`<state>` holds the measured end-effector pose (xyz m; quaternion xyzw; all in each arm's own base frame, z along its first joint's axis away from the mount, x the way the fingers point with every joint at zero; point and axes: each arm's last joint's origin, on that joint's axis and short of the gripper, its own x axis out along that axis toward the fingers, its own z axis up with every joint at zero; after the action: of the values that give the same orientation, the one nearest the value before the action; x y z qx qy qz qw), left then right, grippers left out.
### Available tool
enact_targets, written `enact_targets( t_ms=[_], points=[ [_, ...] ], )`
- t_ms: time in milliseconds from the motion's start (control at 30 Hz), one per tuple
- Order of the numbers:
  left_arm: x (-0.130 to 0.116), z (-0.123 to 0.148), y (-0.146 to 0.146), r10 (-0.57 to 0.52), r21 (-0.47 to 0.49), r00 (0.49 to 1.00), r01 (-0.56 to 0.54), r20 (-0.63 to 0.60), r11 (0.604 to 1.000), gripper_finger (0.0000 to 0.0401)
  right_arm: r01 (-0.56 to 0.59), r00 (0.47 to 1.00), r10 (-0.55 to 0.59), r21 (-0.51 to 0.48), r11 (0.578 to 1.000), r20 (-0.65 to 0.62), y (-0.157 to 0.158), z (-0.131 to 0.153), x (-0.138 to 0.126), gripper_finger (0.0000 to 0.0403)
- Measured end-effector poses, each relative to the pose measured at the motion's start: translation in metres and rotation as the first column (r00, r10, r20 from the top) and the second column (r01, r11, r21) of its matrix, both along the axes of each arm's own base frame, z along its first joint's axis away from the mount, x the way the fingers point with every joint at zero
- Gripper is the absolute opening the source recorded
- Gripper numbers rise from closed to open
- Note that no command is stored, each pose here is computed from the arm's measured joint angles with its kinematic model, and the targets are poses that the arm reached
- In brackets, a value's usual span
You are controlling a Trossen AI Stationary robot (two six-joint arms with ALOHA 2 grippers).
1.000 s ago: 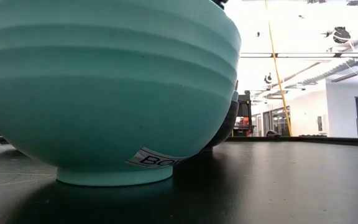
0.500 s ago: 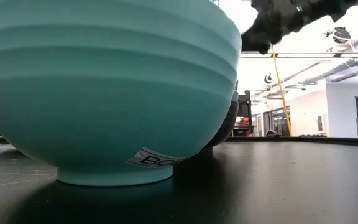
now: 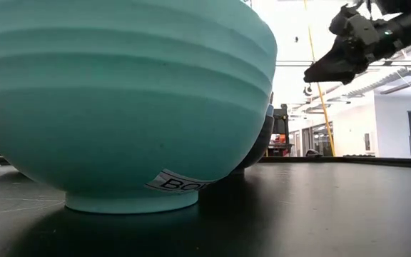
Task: Nest bowls inside each other
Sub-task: Stack the green bowl on the white bowl
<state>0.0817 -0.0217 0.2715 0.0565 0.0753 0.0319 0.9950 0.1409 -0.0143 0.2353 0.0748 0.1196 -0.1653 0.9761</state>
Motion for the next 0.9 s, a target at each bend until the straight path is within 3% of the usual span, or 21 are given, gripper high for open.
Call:
enact_targets(
  t_ms=[367,633,733,900],
  points=[
    [-0.006,-0.015,0.008,0.225,-0.036,0.974,-0.224,0.021,0.974,0.0225,-0.023,0.989,0.021,0.01,1.0,0.145,0.003,-0.019,-0.031,0.0137],
    [-0.029,-0.007,0.022,0.372,-0.155,0.913,-0.348,0.167,0.925,0.0225,-0.077,0.982,0.074,0.01,0.997,0.174,0.008,-0.027,-0.038,0.0137],
    [-0.036,-0.001,0.026,0.391,-0.212,0.892,-0.347,0.226,0.914,0.0225,-0.1,0.979,0.095,0.016,0.995,0.181,0.01,-0.033,-0.04,0.0137],
    [-0.041,0.006,0.028,0.393,-0.2,0.889,-0.351,0.236,0.915,0.0225,-0.119,0.973,0.114,0.013,0.993,0.203,0.012,-0.041,-0.044,0.0137]
  ],
)
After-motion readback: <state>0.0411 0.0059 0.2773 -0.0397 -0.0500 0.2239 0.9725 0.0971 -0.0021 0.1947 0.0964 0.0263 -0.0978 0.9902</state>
